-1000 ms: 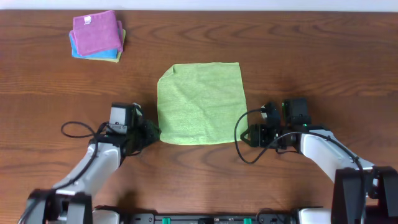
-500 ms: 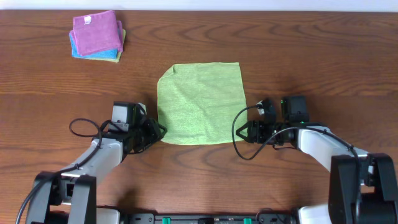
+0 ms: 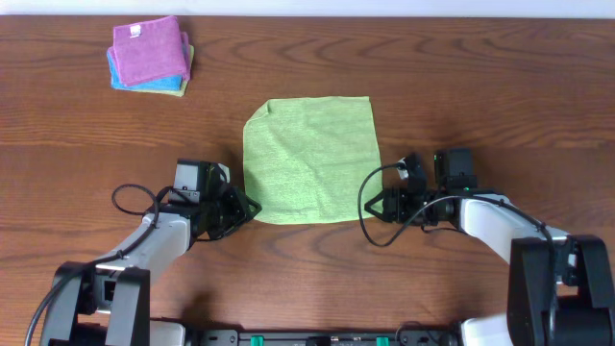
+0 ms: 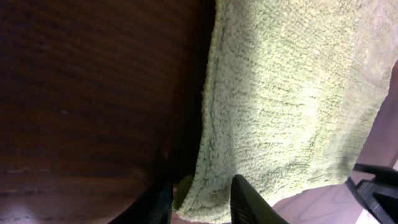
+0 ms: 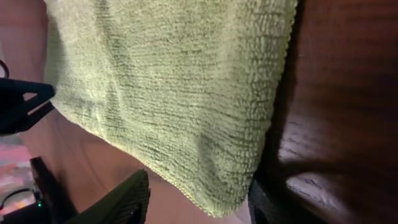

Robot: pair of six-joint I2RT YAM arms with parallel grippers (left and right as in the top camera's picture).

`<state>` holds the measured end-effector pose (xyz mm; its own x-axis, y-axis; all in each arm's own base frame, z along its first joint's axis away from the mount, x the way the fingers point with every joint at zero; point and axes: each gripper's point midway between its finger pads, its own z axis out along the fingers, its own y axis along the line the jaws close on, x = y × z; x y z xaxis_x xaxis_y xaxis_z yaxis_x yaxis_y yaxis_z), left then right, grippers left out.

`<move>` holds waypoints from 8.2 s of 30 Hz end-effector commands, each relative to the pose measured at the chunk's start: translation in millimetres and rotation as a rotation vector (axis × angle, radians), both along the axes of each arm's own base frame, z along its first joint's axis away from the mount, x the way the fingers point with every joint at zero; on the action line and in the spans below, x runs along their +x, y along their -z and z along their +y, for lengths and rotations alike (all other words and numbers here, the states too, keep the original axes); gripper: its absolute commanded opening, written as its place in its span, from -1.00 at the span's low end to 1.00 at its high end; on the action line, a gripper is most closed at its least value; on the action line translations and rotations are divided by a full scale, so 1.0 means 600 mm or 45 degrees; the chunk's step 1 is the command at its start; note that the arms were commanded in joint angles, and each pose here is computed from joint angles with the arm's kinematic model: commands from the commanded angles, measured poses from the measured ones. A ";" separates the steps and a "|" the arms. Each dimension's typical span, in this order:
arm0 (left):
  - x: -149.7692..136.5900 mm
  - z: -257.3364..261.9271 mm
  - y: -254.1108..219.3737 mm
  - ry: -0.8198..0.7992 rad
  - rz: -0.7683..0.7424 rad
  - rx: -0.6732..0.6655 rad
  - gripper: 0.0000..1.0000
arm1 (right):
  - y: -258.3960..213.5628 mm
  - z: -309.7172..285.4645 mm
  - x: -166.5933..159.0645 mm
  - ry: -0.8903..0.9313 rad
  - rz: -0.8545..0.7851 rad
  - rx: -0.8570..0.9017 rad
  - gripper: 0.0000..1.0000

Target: Fold the cloth

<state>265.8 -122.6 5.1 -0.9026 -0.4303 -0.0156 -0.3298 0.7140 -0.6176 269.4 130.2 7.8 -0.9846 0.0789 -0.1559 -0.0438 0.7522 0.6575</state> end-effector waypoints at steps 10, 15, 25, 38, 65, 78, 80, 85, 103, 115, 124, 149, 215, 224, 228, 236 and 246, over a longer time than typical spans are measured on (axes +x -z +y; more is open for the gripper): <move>0.006 0.005 0.006 -0.012 -0.017 0.022 -0.89 | 0.032 -0.014 -0.024 0.034 0.111 -0.070 -0.97; 0.014 -0.014 -0.012 0.028 -0.066 -0.071 -0.88 | 0.017 0.001 -0.022 0.028 0.122 0.016 -0.97; 0.073 -0.027 -0.090 0.025 -0.274 -0.135 -0.89 | -0.068 0.011 0.021 0.015 -0.009 0.062 -0.97; 0.159 0.009 -0.148 -0.062 -0.499 0.067 -0.89 | -0.119 -0.005 0.093 0.106 -0.221 -0.012 -0.97; 0.337 0.006 -0.100 -0.052 -0.551 0.172 -0.89 | -0.091 0.026 0.317 0.159 -0.350 -0.058 -0.97; 0.444 0.023 -0.100 -0.089 -0.601 0.191 -0.89 | -0.087 0.022 0.385 0.192 -0.405 -0.106 -0.97; 0.441 0.021 -0.096 -0.070 -0.578 0.193 -0.89 | -0.088 0.022 0.385 0.192 -0.403 -0.105 -0.97; 0.406 0.018 -0.067 0.000 -0.459 0.209 -0.88 | -0.073 0.025 0.365 0.179 -0.325 -0.119 -0.98; 0.351 0.020 -0.032 0.079 -0.277 0.231 -0.88 | -0.037 0.008 0.318 0.163 -0.150 -0.215 -0.98; 0.345 0.039 -0.020 0.050 -0.236 0.307 -0.27 | -0.032 0.002 0.312 0.167 -0.129 -0.242 0.16; 0.343 0.054 -0.054 0.073 -0.253 0.342 -0.29 | -0.040 0.000 0.305 0.133 -0.104 -0.259 0.09; 0.397 0.008 -0.126 0.268 -0.522 0.734 -0.89 | -0.136 -0.123 0.302 0.152 -0.012 -0.780 0.18; 0.333 -0.025 0.060 0.469 -0.216 0.722 -0.88 | -0.036 -0.015 0.250 0.084 0.042 0.050 0.86; 0.333 -0.025 0.060 0.470 -0.215 0.722 -0.89 | 0.016 0.028 0.273 0.130 0.071 0.112 0.80; 0.331 -0.025 0.060 0.472 -0.208 0.723 -0.88 | 0.044 0.045 0.267 0.120 0.108 0.103 0.74; 0.327 -0.024 0.062 0.475 -0.197 0.723 -0.88 | 0.069 0.033 0.272 0.150 0.089 -0.026 0.16; 0.322 -0.023 0.063 0.480 -0.181 0.725 -0.88 | 0.073 -0.004 0.307 0.244 0.015 -0.121 0.46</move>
<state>479.4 -134.6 1.9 -0.9297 -0.0127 -0.3681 0.0450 0.9880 -0.1479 459.4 159.1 17.8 -0.9604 0.1885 -0.2052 -0.0167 0.6964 0.7175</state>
